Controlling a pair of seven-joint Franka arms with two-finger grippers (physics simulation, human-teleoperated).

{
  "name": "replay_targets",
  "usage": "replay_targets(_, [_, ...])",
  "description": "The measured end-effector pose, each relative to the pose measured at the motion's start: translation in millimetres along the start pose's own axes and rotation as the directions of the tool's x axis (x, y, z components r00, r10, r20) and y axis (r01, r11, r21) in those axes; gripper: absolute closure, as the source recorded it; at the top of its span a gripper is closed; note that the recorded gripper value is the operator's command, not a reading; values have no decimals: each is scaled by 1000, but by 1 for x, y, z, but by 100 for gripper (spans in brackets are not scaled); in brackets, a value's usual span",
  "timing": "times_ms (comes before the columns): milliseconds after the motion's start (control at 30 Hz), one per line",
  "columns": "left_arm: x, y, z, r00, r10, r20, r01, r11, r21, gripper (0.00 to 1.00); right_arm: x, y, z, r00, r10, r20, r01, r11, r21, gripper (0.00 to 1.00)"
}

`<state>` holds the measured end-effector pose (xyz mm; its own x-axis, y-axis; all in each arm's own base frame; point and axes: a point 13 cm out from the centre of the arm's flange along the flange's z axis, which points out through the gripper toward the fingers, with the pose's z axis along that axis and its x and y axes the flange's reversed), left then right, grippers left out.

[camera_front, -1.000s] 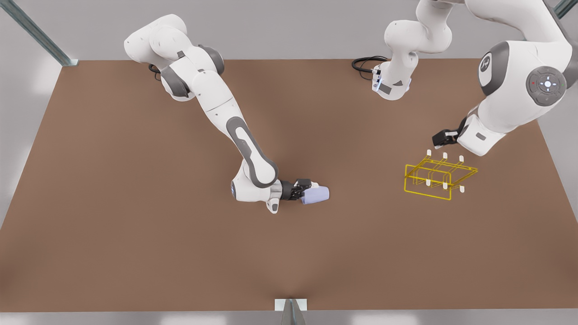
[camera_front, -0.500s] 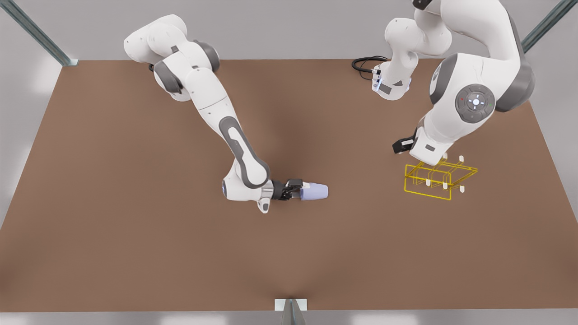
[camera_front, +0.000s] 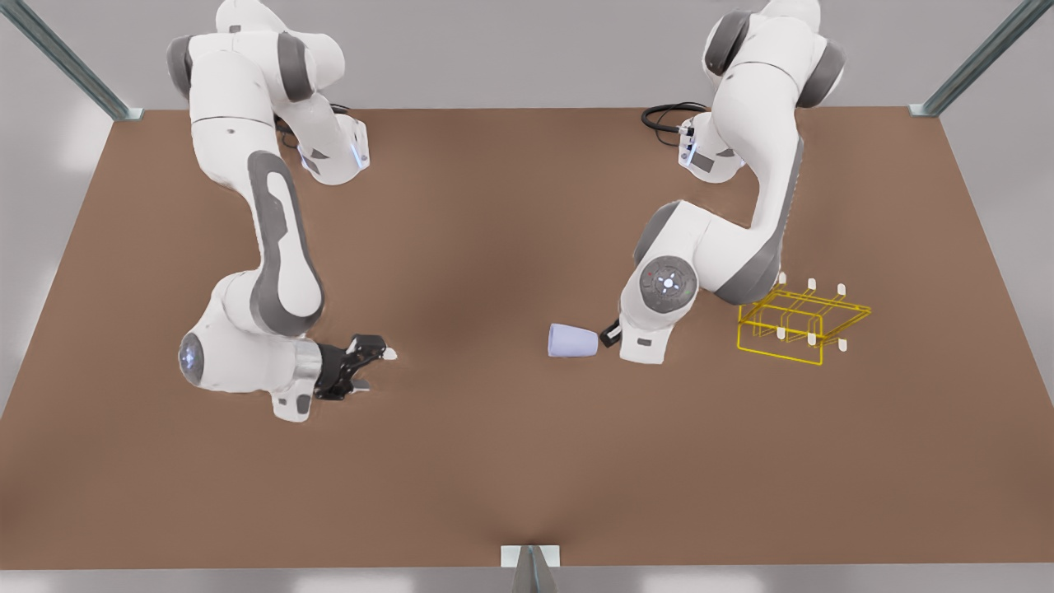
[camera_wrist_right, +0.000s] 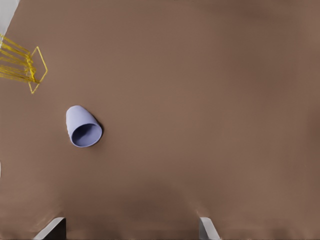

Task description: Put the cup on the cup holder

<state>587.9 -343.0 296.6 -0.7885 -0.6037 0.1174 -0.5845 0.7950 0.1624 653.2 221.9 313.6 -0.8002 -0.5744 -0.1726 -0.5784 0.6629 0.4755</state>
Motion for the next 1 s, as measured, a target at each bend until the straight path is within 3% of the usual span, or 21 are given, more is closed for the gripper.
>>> replay_targets(100, [4,-26,36,984,-176,8,175,983,50,0,60,57,-144,990,-42,-136,73,971,229,0])
replay_targets(267, [21,-28,97,918,-397,-21,397,912,106,0,134,59,-194,954,148,-260,-40,924,380,0])
replay_targets(433, [35,-52,114,835,-544,-83,549,812,197,0,155,58,-198,918,271,-290,-128,894,430,0])
replay_targets(1000, [47,-36,189,635,-761,-132,772,619,143,0,179,54,-196,839,470,-272,-307,824,476,0])
